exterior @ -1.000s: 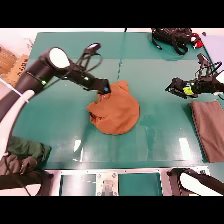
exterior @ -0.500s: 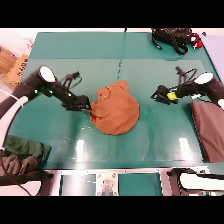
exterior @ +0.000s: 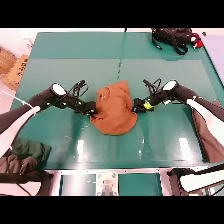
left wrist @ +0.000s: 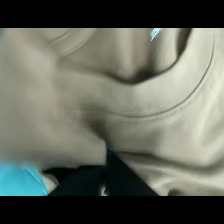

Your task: Fold the shirts.

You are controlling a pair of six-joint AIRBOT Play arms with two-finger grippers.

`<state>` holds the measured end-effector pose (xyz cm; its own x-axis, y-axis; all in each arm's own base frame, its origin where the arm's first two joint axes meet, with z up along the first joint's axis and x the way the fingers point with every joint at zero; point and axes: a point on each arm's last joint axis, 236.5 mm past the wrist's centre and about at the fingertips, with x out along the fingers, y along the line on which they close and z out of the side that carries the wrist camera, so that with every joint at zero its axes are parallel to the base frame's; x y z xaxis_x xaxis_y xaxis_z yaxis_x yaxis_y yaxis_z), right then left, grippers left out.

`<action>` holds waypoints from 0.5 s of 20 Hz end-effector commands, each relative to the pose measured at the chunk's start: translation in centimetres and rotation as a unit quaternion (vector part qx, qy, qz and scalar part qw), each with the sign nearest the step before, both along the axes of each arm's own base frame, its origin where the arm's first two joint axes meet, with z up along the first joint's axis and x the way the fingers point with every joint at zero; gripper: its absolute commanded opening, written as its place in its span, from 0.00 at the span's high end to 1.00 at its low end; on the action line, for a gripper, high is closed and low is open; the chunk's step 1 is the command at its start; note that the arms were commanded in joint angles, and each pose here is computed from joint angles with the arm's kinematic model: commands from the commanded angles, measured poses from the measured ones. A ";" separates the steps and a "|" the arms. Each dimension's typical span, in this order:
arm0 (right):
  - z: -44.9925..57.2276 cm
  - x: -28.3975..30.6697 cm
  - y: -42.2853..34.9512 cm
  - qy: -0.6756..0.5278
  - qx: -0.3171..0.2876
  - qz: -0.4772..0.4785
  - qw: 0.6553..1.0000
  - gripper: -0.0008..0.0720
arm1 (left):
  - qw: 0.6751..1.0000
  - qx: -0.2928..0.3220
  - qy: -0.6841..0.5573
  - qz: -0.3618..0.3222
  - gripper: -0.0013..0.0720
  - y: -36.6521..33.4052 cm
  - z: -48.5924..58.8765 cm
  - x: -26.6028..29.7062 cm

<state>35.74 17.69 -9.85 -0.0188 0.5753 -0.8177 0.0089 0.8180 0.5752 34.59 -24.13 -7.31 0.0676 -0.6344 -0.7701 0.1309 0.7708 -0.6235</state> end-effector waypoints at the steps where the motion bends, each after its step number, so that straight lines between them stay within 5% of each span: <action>1: 0.2 0.3 0.8 -0.007 0.003 0.010 1.000 0.97 | 0.999 -0.015 -0.017 -0.025 0.95 -1.2 1.6 0.7; 5: 5.5 3.0 0.4 -0.060 0.018 0.017 0.998 0.97 | 0.993 -0.022 -0.078 -0.085 0.95 -1.6 9.5 2.9; 10: 24.8 7.4 -2.9 -0.275 0.031 -0.022 0.961 0.97 | 0.958 -0.037 -0.267 -0.099 0.95 -1.5 26.8 4.3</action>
<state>42.14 16.46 5.05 0.2569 0.6161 -0.7446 -0.1905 0.7876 0.5860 39.42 -26.01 10.91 0.2146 -0.7079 -0.6730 0.4790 0.6768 -0.5591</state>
